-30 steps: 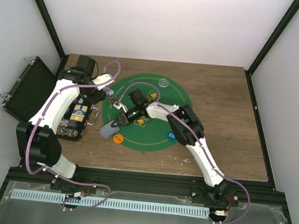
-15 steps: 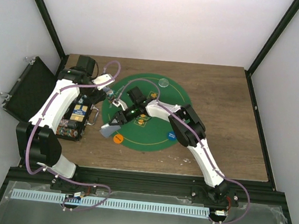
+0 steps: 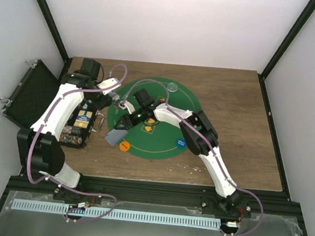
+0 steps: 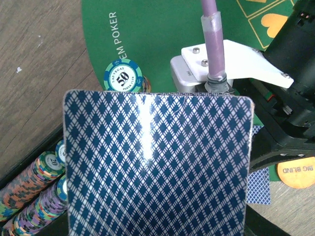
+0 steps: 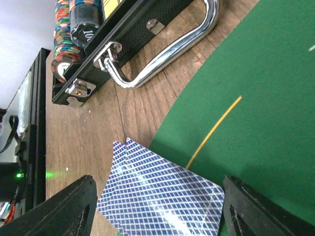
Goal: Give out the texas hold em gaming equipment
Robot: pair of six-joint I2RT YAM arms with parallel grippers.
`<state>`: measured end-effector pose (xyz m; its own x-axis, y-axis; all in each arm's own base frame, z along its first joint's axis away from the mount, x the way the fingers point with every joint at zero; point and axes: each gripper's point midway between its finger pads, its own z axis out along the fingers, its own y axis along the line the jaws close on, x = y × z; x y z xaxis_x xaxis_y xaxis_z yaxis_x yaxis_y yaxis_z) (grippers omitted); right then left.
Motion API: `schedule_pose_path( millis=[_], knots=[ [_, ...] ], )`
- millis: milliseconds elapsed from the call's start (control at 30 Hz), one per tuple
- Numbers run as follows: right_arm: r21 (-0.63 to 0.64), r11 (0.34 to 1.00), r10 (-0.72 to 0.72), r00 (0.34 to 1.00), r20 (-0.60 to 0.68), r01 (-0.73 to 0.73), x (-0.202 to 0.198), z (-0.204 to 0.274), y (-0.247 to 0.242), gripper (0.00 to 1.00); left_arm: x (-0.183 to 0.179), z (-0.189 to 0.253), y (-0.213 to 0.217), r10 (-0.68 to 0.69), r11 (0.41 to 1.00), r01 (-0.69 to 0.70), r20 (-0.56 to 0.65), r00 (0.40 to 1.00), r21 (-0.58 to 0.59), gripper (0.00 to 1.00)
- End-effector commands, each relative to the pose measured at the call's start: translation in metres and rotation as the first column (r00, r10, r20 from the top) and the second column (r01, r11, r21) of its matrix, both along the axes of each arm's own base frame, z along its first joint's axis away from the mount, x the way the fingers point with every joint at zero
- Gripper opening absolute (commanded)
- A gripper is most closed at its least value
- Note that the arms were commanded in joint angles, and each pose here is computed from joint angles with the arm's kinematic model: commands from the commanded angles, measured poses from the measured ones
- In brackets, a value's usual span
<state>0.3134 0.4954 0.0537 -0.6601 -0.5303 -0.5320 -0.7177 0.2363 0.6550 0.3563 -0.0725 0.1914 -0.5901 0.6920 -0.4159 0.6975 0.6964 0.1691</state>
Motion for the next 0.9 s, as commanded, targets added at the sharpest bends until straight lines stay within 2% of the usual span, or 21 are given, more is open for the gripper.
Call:
schedule_pose_path(
  millis=[0,200,400,533,667,867],
  knots=[
    [0.039,0.999,-0.025,0.988,0.151,0.019,0.012,0.053,0.006,0.72,0.0,0.008,-0.002,-0.012,1.0,0.013,0.02,1.0,-0.01,0.48],
    [0.025,0.995,-0.095,0.966,0.241,0.092,0.018,0.079,-0.016,0.79,-0.004,0.01,-0.003,-0.029,1.0,0.029,0.021,0.999,-0.008,0.48],
    [0.037,0.987,-0.158,0.973,0.166,0.154,0.013,0.089,-0.071,0.86,-0.012,0.013,-0.016,-0.11,0.993,0.11,0.017,0.994,-0.029,0.48],
    [0.155,0.969,-0.204,0.976,0.074,0.191,0.014,0.115,-0.114,0.99,-0.026,0.006,-0.039,-0.218,0.976,0.217,-0.017,0.976,-0.017,0.47],
    [0.362,0.916,-0.145,0.985,-0.094,0.169,0.015,0.162,-0.147,1.0,-0.049,0.001,-0.074,-0.364,0.931,0.363,-0.054,0.93,-0.027,0.47],
    [0.417,0.9,-0.109,0.992,-0.063,0.125,0.015,0.181,-0.138,1.0,-0.063,0.0,-0.112,-0.47,0.883,0.467,-0.074,0.88,-0.048,0.47]
  ],
)
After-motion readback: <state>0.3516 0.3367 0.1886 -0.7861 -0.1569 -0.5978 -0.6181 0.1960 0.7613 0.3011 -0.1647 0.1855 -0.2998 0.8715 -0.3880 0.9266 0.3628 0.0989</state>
